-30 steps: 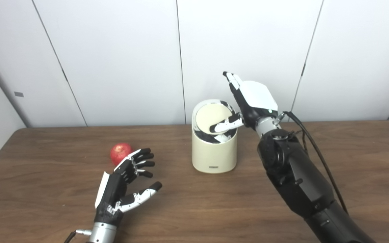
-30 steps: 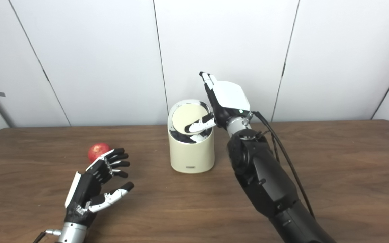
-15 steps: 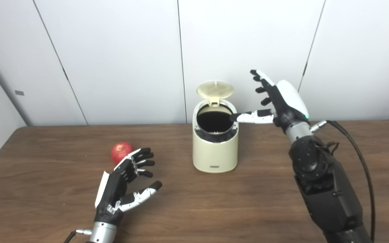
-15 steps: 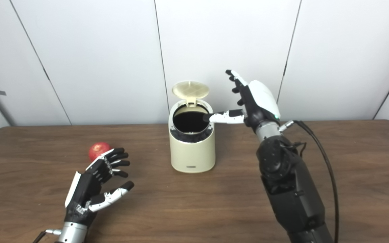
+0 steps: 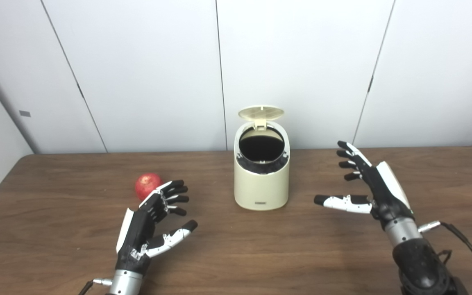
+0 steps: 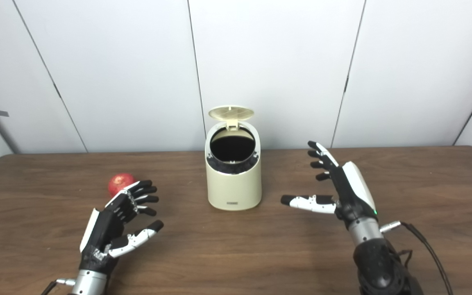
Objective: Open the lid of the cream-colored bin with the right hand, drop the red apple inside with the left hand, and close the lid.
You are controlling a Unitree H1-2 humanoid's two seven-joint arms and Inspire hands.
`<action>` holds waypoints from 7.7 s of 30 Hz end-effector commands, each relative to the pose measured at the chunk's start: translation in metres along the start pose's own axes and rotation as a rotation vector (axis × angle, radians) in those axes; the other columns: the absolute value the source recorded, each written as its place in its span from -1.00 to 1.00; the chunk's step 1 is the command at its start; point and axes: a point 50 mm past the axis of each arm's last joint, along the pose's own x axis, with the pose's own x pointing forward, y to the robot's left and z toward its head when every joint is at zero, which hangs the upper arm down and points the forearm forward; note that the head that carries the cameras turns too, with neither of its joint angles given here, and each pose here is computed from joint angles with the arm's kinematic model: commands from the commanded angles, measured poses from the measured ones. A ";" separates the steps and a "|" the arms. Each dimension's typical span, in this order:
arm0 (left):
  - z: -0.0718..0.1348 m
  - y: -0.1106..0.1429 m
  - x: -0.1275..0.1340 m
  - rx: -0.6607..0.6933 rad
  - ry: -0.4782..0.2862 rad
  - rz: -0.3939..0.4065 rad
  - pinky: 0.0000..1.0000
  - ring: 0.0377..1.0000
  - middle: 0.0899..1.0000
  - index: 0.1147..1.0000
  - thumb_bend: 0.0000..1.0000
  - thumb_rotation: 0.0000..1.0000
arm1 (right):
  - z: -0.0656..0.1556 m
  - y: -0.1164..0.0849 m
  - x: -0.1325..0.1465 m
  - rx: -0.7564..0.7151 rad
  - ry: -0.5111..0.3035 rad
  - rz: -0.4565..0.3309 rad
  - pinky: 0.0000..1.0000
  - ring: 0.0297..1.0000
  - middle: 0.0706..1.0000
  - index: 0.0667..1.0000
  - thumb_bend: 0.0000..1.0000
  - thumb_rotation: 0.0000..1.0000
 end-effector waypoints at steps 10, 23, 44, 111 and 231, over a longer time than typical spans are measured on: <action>0.004 -0.001 -0.003 0.074 -0.038 0.053 0.15 0.41 0.49 0.55 0.27 -1.00 | 0.002 0.008 -0.030 0.075 -0.079 0.013 0.41 0.67 0.81 0.84 0.56 -0.50; 0.041 0.037 0.026 0.418 -0.118 0.448 0.78 0.94 0.99 0.97 0.43 -0.64 | -0.009 0.006 -0.041 0.081 -0.064 0.029 0.52 0.72 0.80 0.86 0.52 -0.60; 0.032 0.084 0.077 0.629 0.120 0.297 0.81 0.97 0.85 0.90 0.81 -0.52 | -0.003 -0.003 -0.039 0.033 -0.074 0.020 0.50 0.71 0.81 0.83 0.57 -0.70; -0.038 0.041 0.082 0.639 0.109 0.323 -0.35 -0.27 -0.22 -0.13 0.05 -1.00 | 0.004 -0.015 -0.058 -0.014 -0.056 0.009 0.41 0.64 0.80 0.77 0.47 -0.73; 0.079 -0.029 0.145 -0.019 -0.341 0.269 0.06 0.28 0.34 0.42 0.39 -0.55 | 0.007 0.009 -0.052 0.001 -0.065 0.009 0.42 0.61 0.79 0.77 0.47 -0.56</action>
